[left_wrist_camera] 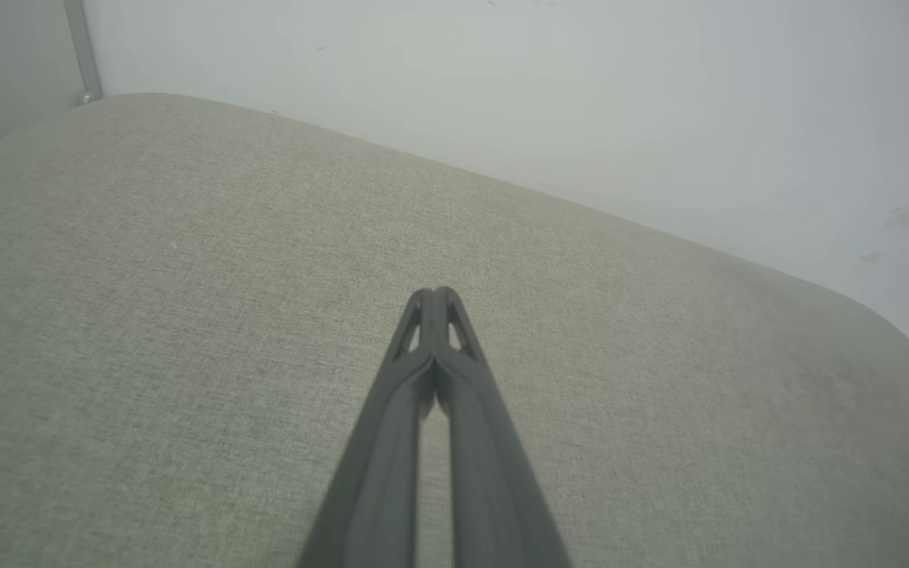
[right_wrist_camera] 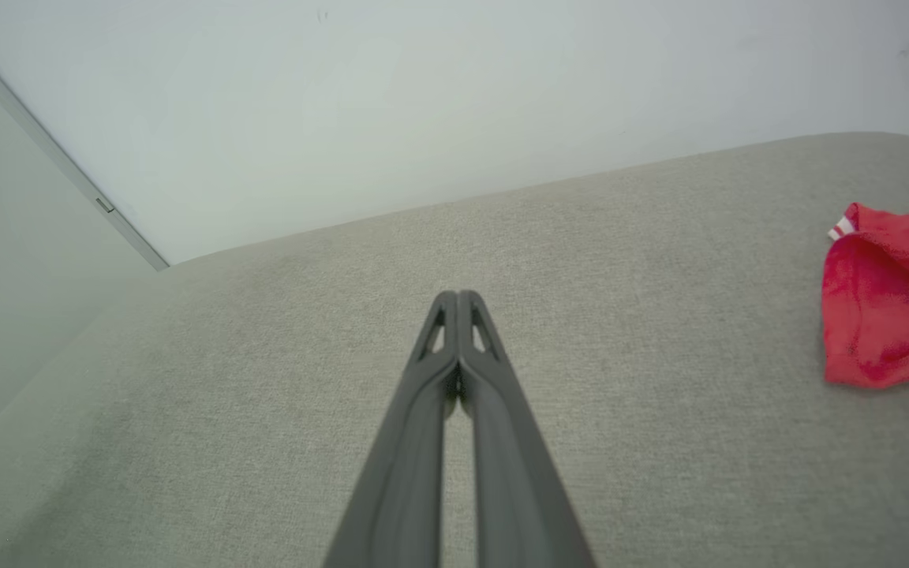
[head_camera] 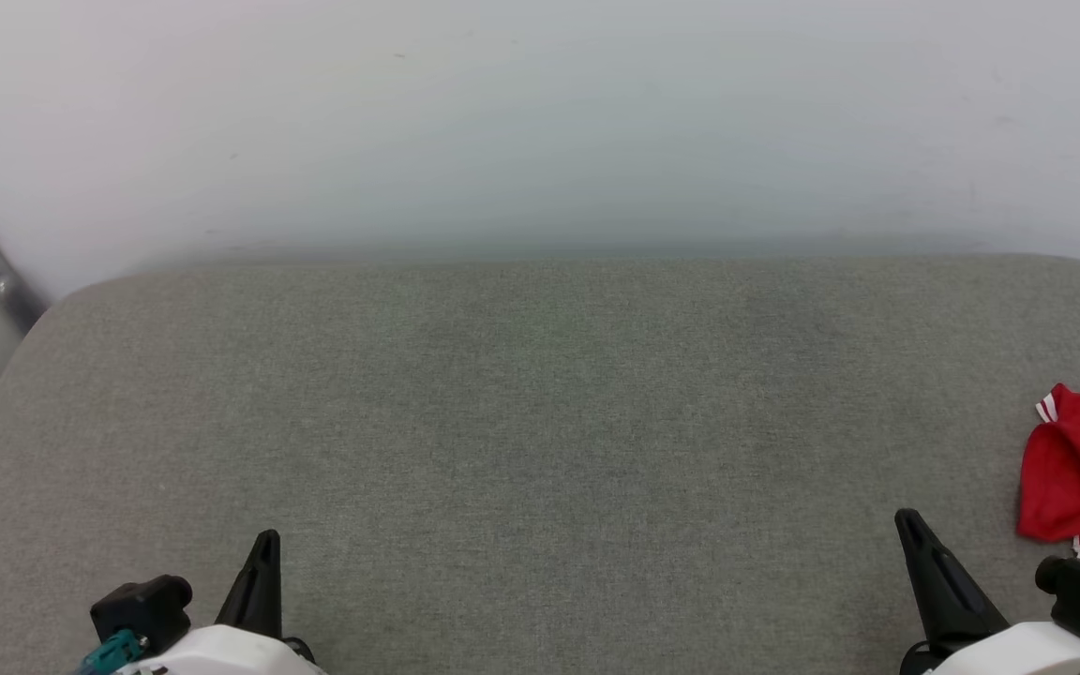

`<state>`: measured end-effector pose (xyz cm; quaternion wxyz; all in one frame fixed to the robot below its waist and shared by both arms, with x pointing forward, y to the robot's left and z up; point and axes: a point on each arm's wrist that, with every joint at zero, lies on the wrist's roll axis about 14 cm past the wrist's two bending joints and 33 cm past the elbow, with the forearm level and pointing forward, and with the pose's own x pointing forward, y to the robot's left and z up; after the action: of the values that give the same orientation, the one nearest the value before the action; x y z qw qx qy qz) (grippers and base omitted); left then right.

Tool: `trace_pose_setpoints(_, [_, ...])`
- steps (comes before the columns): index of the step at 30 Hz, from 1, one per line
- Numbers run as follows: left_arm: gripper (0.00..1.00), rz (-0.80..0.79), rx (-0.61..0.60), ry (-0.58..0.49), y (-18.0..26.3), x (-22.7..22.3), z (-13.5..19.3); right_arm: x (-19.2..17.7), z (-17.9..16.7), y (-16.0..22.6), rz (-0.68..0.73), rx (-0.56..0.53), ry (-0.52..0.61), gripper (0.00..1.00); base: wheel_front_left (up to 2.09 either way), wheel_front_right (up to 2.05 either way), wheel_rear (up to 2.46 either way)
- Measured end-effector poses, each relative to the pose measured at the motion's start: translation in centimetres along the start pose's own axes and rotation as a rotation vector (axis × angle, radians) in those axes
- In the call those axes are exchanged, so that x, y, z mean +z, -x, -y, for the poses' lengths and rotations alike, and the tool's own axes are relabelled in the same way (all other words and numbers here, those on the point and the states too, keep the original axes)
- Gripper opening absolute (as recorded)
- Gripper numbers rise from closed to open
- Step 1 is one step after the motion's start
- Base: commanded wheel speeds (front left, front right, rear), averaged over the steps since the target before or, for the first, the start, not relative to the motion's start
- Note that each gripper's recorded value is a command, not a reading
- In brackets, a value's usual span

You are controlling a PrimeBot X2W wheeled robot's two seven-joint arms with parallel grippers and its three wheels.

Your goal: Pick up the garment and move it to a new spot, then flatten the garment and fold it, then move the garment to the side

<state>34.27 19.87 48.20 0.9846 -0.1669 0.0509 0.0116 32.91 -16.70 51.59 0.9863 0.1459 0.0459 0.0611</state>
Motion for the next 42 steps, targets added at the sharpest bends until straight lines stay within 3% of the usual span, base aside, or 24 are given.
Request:
trace_pose_setpoints(14, [0.00, -0.030, 0.025, 0.266, -1.0, 0.0, -0.3, 0.1, 0.3, -1.2, 0.025, 0.016, -0.277, 0.00, 0.00, 0.00, 0.00])
trace_pose_setpoints(42, [0.00, -0.033, 0.013, 0.639, -2.4, 0.5, 0.1, 0.3, 1.4, -2.8, 0.065, 0.011, -0.656, 0.00, 0.00, 0.00, 0.00])
